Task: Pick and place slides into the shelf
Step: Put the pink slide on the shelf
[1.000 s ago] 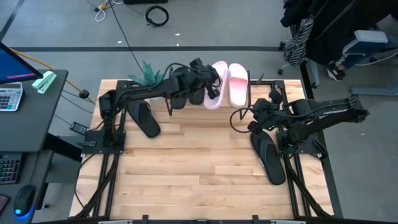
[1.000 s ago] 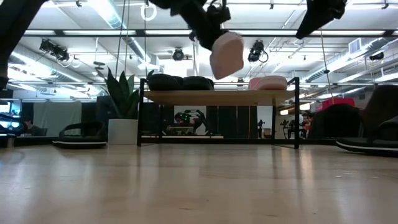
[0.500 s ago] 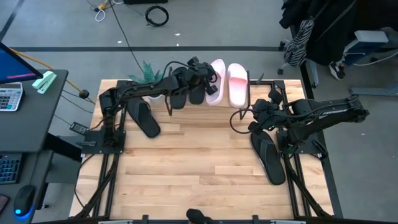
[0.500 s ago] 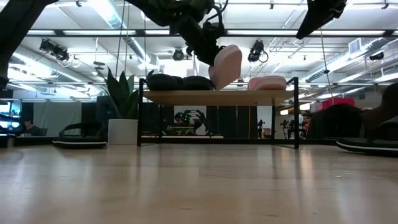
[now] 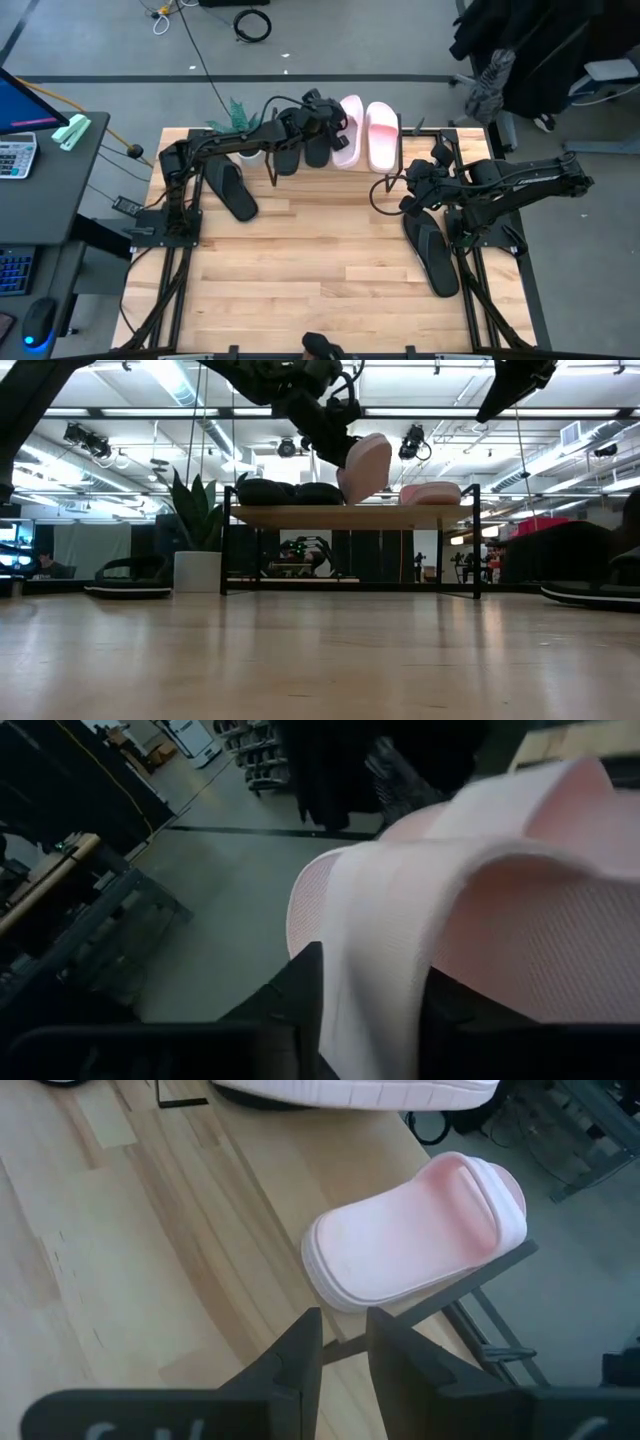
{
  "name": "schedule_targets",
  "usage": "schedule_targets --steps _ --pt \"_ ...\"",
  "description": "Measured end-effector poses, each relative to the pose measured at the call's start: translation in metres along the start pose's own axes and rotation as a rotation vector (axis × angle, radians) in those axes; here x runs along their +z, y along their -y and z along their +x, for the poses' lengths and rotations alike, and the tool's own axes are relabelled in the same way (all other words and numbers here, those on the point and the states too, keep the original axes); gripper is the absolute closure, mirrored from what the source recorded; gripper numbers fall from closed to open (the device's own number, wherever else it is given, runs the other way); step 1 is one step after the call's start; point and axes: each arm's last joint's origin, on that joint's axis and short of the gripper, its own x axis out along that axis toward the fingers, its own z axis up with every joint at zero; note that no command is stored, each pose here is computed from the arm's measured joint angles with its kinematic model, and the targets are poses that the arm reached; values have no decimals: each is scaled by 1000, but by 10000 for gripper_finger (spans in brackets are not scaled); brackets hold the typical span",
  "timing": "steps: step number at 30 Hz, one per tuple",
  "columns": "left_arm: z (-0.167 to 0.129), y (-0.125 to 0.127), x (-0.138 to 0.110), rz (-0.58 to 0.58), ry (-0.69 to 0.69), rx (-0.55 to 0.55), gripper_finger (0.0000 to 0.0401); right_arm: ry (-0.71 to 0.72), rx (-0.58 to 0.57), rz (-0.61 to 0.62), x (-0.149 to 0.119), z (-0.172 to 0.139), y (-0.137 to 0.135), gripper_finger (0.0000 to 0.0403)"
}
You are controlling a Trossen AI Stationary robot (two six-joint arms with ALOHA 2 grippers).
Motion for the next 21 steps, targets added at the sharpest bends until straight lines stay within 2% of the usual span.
schedule_targets --steps 8,15,21 --pt "0 -1 5 -116 50 13 252 0 0 0 0 0 0 316" --pt "15 14 -1 -151 82 13 266 2 1 -3 0 0 0 316" --pt "31 28 -15 -118 64 17 277 2 1 -4 0 0 0 316"
